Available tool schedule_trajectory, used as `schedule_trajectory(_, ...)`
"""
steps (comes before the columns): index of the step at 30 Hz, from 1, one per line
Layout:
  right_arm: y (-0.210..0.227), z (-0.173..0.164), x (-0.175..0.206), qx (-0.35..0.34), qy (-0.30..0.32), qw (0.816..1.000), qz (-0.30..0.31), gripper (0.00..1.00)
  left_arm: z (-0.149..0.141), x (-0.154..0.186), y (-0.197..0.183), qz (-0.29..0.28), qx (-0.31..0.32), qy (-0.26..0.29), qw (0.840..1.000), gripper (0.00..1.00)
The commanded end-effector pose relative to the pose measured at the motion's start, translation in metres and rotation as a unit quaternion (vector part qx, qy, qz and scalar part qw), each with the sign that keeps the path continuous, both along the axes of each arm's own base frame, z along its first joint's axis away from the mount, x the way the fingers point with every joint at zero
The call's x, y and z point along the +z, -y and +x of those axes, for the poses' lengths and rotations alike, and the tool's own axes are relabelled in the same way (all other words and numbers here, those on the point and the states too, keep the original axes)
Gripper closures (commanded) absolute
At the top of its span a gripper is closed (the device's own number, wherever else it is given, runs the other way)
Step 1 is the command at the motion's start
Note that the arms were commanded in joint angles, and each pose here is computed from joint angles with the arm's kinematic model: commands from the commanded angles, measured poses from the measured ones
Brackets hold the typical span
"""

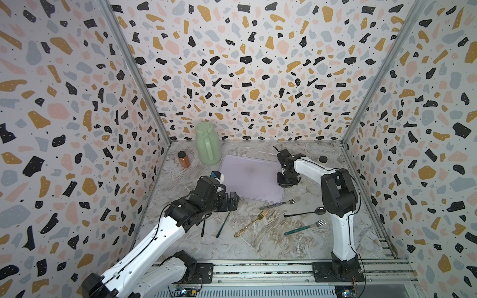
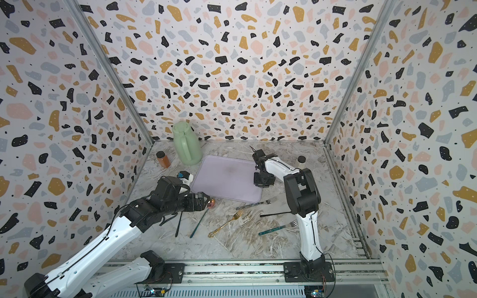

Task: Set the spoon and fork side by side
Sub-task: Adjust the tray at the center of the board.

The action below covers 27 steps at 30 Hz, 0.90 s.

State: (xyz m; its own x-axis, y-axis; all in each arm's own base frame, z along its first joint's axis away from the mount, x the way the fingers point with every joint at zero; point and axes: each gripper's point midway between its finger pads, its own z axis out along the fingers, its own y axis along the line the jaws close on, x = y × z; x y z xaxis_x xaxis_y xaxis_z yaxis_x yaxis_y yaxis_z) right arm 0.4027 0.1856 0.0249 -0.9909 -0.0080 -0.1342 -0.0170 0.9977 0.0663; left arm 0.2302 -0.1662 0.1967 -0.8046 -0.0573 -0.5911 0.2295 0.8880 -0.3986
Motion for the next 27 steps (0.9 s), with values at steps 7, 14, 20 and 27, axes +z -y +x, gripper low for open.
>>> schedule_trajectory(7,0.029,-0.013,0.001,0.057,-0.018,0.998,-0.035,0.85,-0.020,-0.028,-0.002,0.007,-0.017,-0.042,0.999,0.00)
schedule_trajectory(14,0.030,-0.015,0.005,0.101,-0.013,0.994,-0.027,0.87,-0.023,-0.043,-0.001,0.020,-0.021,-0.057,0.998,0.00)
schedule_trajectory(20,0.033,-0.026,0.006,0.126,-0.014,0.992,-0.022,0.87,-0.025,-0.051,0.001,0.028,-0.024,-0.063,0.997,0.00)
schedule_trajectory(27,0.030,-0.038,0.005,0.144,-0.013,0.989,-0.004,0.87,-0.026,-0.056,-0.001,0.044,-0.027,-0.066,0.996,0.00)
